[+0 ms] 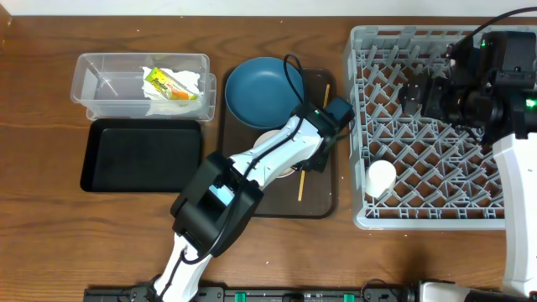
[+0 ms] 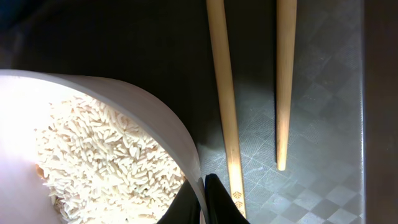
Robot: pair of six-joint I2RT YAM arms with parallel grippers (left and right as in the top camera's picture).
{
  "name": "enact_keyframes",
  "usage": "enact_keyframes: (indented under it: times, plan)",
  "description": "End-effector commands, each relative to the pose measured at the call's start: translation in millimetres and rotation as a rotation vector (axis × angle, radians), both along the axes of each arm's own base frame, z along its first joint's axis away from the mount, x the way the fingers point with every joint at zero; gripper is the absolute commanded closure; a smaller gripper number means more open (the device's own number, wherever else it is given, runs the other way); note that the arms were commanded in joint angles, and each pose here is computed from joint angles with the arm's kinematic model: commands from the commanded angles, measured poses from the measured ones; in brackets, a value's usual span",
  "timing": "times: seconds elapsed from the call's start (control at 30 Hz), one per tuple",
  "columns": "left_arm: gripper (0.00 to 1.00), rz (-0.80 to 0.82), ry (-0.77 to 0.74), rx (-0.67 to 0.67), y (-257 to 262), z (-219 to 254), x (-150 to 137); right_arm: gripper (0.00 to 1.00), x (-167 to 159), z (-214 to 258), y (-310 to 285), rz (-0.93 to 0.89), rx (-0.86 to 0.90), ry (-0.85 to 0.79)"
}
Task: Sort waste into correct bins and load items into the dishwasher rack
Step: 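Carry the pink bowl left and tip the rice onto the black tray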
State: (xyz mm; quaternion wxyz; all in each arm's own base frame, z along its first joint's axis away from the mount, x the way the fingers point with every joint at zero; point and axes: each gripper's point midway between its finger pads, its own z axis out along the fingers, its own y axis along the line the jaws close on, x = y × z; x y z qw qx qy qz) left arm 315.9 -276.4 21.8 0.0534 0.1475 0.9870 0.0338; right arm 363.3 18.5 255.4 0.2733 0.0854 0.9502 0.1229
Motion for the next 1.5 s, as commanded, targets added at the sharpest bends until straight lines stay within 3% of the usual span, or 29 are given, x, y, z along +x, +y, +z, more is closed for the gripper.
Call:
enact_keyframes:
  times: [0.0,0.27,0.37,0.53,0.73,1.0,1.47]
  plan:
    - [0.94,0.001,-0.001,-0.040,-4,16,-2,0.01,1,6,-2,0.008,-0.013,-0.016]
    - [0.94,-0.003,-0.026,-0.146,3,83,-6,0.01,1,6,-1,0.017,-0.020,-0.020]
    - [0.94,0.012,-0.026,-0.242,12,114,-5,0.01,1,6,-1,0.021,-0.022,-0.021]
    - [0.94,0.119,-0.034,-0.321,52,149,5,0.01,2,7,-1,0.024,-0.024,-0.026]
    - [0.94,0.247,-0.015,-0.305,127,159,18,0.01,2,7,-1,0.024,-0.024,-0.029]
    - [0.94,0.381,0.056,-0.449,210,140,30,0.01,2,7,-2,0.043,-0.042,-0.033]
    - [0.94,0.574,-0.064,-1.062,299,124,27,0.01,4,8,-2,0.043,-0.042,-0.042]
